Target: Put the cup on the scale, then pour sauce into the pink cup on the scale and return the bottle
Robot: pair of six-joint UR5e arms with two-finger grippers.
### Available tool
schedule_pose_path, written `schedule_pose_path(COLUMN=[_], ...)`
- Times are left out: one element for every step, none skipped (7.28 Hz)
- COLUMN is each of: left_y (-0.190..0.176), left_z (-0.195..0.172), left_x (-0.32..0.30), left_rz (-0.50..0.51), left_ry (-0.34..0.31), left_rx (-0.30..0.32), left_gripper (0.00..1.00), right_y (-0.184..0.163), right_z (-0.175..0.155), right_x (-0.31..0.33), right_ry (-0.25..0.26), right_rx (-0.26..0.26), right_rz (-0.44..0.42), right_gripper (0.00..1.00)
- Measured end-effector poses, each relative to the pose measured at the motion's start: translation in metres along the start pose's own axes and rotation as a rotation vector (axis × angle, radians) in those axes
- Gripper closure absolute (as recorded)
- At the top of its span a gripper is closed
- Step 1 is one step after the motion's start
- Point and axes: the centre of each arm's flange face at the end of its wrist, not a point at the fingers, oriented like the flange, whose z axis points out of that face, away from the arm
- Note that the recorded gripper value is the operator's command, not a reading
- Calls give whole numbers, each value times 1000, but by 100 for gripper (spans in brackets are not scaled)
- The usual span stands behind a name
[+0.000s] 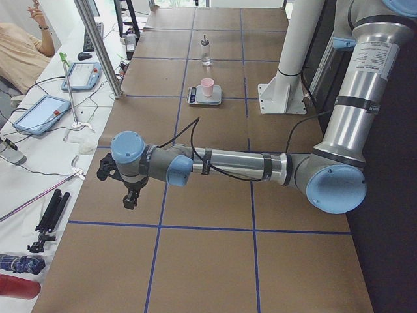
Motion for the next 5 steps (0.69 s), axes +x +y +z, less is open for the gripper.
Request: schedule_pose_path(left_y=[21,32,37,40,43], left_z=[1,-1,-1,-1,1], left_x=[-1,0,0,-1,-3], left_rz=[3,21,40,44,40], left_ry=[-8,-14,-16,-18,-22], left_rx=[2,17,33,37,33], left_gripper=[0,0,0,0,0], right_y=[5,7,6,6,10], right_z=[6,9,9,8,7], right_x=[7,10,10,10,11], right_ry=[-4,-7,-8,-10,-16], right_rx=[-12,-17,-17,-14,-11], right_rz=[21,30,31,32,35], right_gripper=[0,0,0,0,0])
